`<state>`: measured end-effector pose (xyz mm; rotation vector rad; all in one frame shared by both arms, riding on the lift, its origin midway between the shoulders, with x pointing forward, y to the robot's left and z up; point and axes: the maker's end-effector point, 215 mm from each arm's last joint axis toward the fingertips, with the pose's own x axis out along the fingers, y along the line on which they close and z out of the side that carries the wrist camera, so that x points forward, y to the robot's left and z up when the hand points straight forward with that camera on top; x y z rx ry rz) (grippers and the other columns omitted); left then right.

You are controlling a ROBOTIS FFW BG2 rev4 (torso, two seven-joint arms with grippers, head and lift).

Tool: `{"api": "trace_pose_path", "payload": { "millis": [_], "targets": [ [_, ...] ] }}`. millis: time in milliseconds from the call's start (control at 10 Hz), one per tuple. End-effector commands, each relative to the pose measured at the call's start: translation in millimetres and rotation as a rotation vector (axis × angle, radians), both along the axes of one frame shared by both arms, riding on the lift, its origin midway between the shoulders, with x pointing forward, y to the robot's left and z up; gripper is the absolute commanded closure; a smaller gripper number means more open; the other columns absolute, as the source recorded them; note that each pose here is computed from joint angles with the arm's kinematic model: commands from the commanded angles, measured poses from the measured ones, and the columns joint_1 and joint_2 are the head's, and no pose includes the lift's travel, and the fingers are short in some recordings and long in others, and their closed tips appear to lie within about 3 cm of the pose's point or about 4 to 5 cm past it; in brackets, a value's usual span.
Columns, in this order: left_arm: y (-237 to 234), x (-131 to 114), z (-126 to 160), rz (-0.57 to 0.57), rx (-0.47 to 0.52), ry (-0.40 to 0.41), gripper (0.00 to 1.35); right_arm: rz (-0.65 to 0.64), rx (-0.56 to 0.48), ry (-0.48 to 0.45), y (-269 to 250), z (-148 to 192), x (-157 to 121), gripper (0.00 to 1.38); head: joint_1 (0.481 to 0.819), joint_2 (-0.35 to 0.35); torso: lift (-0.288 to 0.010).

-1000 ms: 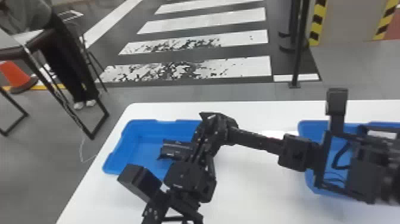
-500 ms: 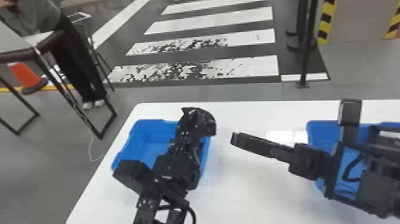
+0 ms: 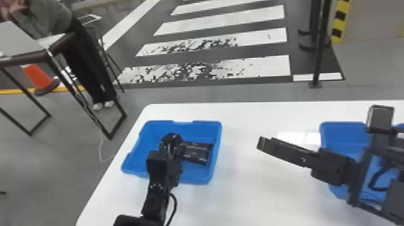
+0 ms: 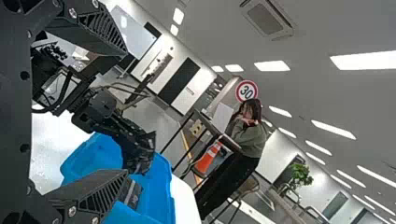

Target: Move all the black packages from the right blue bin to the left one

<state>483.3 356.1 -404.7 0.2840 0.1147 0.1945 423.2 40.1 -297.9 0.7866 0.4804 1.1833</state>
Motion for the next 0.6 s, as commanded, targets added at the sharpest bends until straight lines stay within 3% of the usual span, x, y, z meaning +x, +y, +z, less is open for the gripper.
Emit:
{"api": "trace_pose_path", "payload": {
  "millis": [0, 100, 300, 500],
  "targets": [
    [-3.3, -13.7, 17.8, -0.02, -0.026, -0.095, 0.01, -0.077, -0.066, -0.053, -27.0, -7.7, 17.2, 0.09, 0.695, 0.35, -0.132],
    [-19.8, -21.3, 37.5, -0.055, -0.115, -0.186, 0.06, -0.167, -0.152, -0.128, -57.7, -12.0, 38.7, 0.08, 0.695, 0.35, -0.132],
    [-65.0, -40.0, 79.1, -0.128, -0.283, -0.259, 0.11, -0.382, -0.371, -0.258, -134.3, -21.4, 80.6, 0.08, 0.695, 0.35, -0.132],
    [-102.4, -69.9, 116.2, -0.197, -0.406, -0.305, 0.11, -0.601, -0.577, -0.306, -211.1, -31.7, 98.2, 0.08, 0.695, 0.207, -0.132]
  ]
}}
